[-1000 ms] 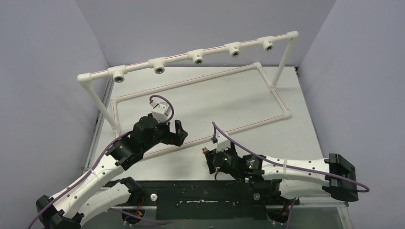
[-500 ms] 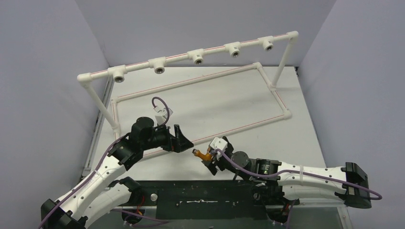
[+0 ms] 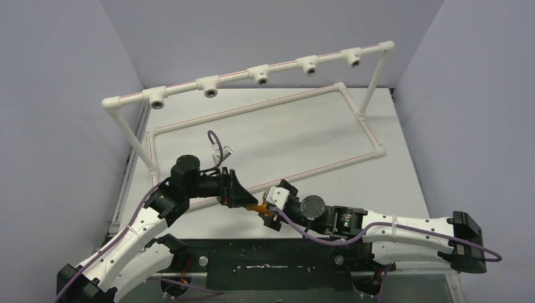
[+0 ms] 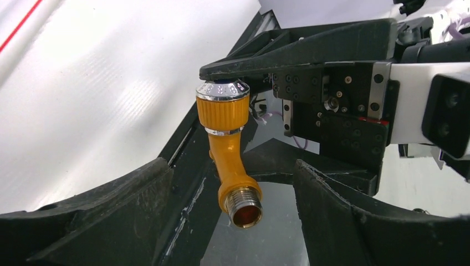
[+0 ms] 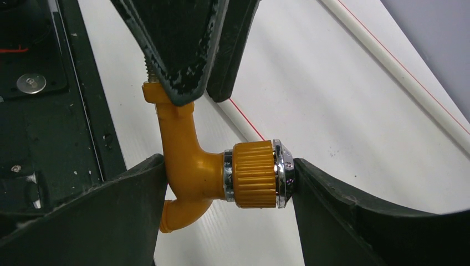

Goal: Install the water faucets

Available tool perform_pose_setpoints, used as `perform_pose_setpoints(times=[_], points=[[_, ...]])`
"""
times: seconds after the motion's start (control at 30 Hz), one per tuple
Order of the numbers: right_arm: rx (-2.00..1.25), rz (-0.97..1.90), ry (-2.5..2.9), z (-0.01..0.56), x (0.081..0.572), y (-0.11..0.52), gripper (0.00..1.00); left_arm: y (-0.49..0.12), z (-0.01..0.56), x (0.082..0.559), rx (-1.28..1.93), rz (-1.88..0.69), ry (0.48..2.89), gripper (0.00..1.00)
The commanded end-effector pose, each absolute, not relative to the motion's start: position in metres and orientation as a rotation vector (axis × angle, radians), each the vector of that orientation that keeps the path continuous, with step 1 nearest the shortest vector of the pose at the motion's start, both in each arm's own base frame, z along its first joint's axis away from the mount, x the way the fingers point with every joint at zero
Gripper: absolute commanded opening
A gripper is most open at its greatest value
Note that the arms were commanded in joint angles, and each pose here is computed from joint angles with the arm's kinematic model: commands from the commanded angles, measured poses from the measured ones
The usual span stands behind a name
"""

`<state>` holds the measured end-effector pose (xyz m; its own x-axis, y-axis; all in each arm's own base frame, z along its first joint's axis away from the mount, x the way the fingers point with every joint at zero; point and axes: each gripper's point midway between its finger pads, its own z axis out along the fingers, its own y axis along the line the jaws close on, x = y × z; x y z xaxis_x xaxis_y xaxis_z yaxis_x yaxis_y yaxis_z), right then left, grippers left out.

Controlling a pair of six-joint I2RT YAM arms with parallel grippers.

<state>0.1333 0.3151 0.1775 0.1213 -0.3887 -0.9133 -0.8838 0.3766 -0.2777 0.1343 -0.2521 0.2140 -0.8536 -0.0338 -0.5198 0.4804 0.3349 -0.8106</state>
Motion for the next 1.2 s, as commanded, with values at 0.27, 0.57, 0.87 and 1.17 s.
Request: perform_pose_setpoints(times=[0.27, 0.57, 0.87, 1.17], points=[[-1.191, 0.554, 1.374, 0.229, 0.143, 0.338, 0.0, -0.25, 0.226, 0.118, 0.539, -1.589, 2.107, 0.59], [-1.22, 0.531, 1.406, 0.221, 0.148, 0.341, 0.0, -0.248, 0.222, 0.114, 0.561, -1.583, 2.121, 0.49], [-1.26, 0.507, 1.425, 0.216, 0.151, 0.346, 0.0, -0.248, 0.217, 0.114, 0.568, -1.571, 2.142, 0.27], [-1.258, 0.54, 1.441, 0.216, 0.147, 0.345, 0.27, -0.244, 0.2, 0.12, 0.555, -1.496, 2.182, 0.0]])
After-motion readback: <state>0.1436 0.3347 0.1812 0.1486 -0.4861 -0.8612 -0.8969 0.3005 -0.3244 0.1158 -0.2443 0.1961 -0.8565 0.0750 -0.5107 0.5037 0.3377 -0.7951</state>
